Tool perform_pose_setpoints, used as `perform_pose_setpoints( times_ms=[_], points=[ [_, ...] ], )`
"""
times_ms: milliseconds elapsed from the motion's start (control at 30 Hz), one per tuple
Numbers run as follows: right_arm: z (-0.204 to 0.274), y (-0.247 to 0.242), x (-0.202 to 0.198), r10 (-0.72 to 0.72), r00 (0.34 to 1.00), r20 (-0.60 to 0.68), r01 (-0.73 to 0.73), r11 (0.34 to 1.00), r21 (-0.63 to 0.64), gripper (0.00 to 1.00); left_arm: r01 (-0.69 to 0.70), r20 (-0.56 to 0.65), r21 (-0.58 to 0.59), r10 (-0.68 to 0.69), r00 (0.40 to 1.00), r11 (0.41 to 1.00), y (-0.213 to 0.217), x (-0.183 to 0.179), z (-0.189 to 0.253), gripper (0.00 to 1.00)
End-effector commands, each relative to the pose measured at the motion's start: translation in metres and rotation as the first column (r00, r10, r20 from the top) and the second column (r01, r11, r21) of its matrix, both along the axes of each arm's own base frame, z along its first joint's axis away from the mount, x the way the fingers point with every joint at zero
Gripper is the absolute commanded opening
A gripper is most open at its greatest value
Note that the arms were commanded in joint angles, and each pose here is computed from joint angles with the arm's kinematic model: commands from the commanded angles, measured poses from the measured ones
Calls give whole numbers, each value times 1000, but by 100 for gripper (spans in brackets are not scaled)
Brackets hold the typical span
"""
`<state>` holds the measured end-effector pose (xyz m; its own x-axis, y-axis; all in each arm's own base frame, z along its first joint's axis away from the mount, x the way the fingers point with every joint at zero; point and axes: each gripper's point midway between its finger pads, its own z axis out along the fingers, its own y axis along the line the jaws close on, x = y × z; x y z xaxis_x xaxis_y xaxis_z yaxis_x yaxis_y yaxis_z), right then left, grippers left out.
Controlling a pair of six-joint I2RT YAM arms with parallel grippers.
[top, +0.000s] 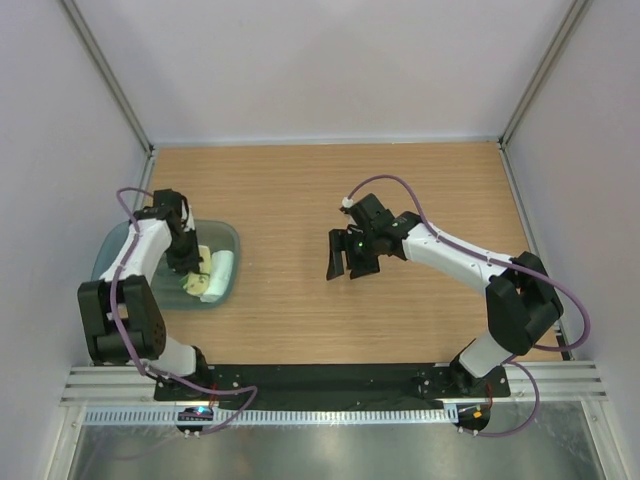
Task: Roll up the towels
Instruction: Place the rolled towel into the container
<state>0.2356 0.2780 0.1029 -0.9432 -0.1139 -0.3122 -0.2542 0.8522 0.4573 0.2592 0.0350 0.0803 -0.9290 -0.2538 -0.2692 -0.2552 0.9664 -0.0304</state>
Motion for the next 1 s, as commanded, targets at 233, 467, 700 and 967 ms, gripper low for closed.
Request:
perform_pose_setpoints(
  times_ms=[233, 467, 700, 967],
  points=[
    [16, -4, 2, -20, 999, 39, 19, 1000, 7, 71, 144, -139, -80, -154, 978, 986, -36, 10, -31, 29],
    [18, -8, 4, -26, 999, 44, 26, 1000, -14, 71, 127, -117, 14, -124, 985, 992, -20, 12, -14, 68],
    [25, -13, 5, -34, 998, 61, 36, 999, -39, 71, 92, -49, 100, -87, 995, 991, -7, 19, 18, 75],
    [36, -13, 11, -50, 996, 79, 53, 997, -46, 72, 49, 111, 214, -74, 991, 976, 11, 27, 92, 77]
  ],
)
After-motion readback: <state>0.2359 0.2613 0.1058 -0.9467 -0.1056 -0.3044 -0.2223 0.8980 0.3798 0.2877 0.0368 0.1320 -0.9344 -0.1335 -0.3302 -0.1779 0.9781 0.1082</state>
